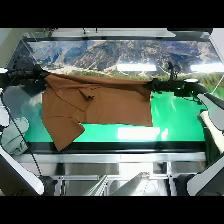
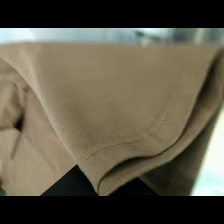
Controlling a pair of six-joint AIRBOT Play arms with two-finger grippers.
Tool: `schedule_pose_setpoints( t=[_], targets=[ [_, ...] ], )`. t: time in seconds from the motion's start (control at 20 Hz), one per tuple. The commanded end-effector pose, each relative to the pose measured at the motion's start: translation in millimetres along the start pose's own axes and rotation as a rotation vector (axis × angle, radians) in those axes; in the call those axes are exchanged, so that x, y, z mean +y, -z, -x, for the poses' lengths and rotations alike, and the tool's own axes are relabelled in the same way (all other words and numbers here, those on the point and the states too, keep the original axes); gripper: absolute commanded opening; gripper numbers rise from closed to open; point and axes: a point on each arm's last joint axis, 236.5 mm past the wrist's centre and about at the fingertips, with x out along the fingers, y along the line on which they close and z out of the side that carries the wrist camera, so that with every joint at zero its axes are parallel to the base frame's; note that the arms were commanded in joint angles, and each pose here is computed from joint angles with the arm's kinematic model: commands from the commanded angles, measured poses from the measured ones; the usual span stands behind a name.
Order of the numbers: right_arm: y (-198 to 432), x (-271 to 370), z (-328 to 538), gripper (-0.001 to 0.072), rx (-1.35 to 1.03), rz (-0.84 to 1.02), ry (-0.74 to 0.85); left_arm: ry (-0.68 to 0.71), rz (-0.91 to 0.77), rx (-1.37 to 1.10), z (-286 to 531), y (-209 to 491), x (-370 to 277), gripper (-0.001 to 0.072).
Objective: Fold the shirts.
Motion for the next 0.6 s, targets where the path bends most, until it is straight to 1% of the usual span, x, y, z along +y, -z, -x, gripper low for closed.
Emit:
schedule_pose_setpoints(
  t=[0.0,0.1,0.45,0.55],
  targets=[
    [22.7,-20.7,-9.5,0.0020,0.070,-0.037,0.037,-0.012,-0.031,0.009,-0.7,2.0,2.6,0.0025],
    [15.1,-33.4,-7.1,0.0020,0.034,-0.062,0.067,-0.030,-0.036,0.012,0.8,2.6,8.1,0.0025],
    [2.0,-43.8,9.3,0.0020,-0.010,-0.097,0.074,-0.034,-0.022,0.010,7.4,1.8,15.1,0.0017],
    [0.6,-45.6,11.5,0.0020,-0.016,-0.100,0.076,-0.055,-0.026,0.033,7.6,6.9,20.0,0.0016]
  ],
)
